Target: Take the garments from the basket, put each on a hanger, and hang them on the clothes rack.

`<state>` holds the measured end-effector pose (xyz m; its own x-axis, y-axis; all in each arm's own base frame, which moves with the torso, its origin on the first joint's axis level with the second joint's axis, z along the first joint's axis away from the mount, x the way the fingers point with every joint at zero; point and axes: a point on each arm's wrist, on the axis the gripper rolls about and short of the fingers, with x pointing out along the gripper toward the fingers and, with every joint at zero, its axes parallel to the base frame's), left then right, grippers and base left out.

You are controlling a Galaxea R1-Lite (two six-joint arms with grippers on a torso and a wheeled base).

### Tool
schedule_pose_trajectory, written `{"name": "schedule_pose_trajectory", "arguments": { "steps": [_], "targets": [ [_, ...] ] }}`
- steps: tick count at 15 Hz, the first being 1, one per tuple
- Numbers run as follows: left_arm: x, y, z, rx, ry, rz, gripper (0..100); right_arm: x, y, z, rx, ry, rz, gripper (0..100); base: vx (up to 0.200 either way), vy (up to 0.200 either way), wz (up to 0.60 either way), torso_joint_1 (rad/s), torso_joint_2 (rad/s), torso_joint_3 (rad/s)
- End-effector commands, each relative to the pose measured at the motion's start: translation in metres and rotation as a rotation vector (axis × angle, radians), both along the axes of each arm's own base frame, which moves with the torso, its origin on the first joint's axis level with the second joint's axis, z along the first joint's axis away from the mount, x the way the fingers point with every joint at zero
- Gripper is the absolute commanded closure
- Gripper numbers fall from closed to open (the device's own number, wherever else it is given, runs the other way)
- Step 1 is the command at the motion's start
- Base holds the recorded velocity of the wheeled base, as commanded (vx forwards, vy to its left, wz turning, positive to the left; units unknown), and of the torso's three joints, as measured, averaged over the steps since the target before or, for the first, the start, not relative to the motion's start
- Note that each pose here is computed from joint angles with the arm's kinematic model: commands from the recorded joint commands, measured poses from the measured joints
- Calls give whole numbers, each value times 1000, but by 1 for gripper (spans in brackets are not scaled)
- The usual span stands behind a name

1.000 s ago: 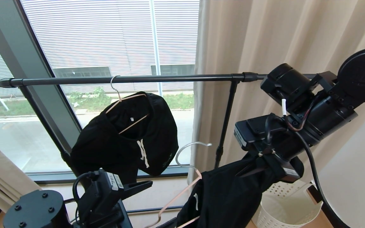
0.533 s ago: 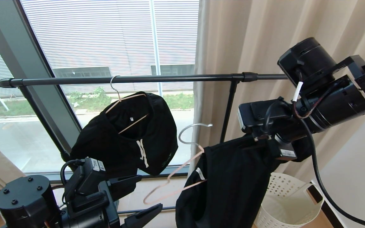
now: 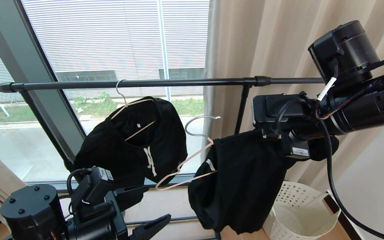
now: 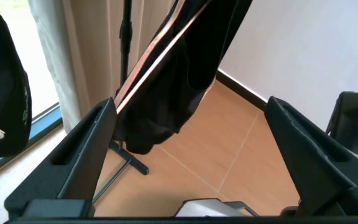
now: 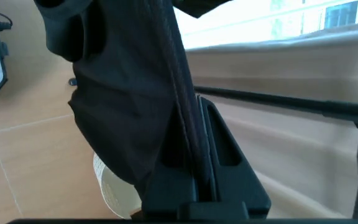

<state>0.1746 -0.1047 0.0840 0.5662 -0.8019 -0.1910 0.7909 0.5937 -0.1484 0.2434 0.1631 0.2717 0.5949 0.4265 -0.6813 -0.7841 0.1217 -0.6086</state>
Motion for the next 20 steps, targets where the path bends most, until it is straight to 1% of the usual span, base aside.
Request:
{"name": "schedule_pose_trajectory", "arguments": {
  "steps": [1,2,3,4,6,8,11,12,13,14,15,16,18,20],
  "targets": [
    [-1,-4,-2,11,4,-7,0,-3,0,6,23,-24,0,100,0,0,0,0,0,0],
    [-1,-5,-2,12,0,0,0,-3,0,6,28,-27,-5,100,0,0,0,0,0,0],
    [1,-6,-1,26,-22,43,0,-1,1,6,25,-40,-42,100,0,0,0,0,0,0],
    [3,-6,-2,39,-35,65,0,1,2,6,31,-55,-77,100,0,0,0,0,0,0],
    [3,-6,-2,51,-48,68,0,4,4,7,53,-71,-113,100,0,0,0,0,0,0],
    [5,-6,0,46,-59,79,0,4,5,7,45,-88,-146,100,0,0,0,0,0,0],
    [6,-7,-5,62,-44,78,0,6,5,8,61,-108,-154,100,0,0,0,0,0,0],
    [5,-10,-7,74,-37,80,0,5,6,7,86,-101,-171,100,0,0,0,0,0,0],
    [5,-14,-11,96,-31,95,0,2,13,5,124,-93,-178,100,0,0,0,0,0,0],
    [4,-18,-14,120,-41,110,0,1,17,3,147,-91,-204,100,0,0,0,0,0,0],
    [4,-24,-16,136,-48,124,0,0,17,2,151,-92,-239,100,0,0,0,0,0,0],
    [5,-28,-16,140,-53,140,0,0,17,-1,143,-85,-239,100,0,0,0,0,0,0],
    [14,-37,-20,156,-64,210,0,-4,20,-3,142,-77,-225,100,0,0,0,0,0,0],
    [21,-45,-24,166,-68,267,0,-7,22,-5,152,-62,-228,100,0,0,0,0,0,0]
  ]
}}
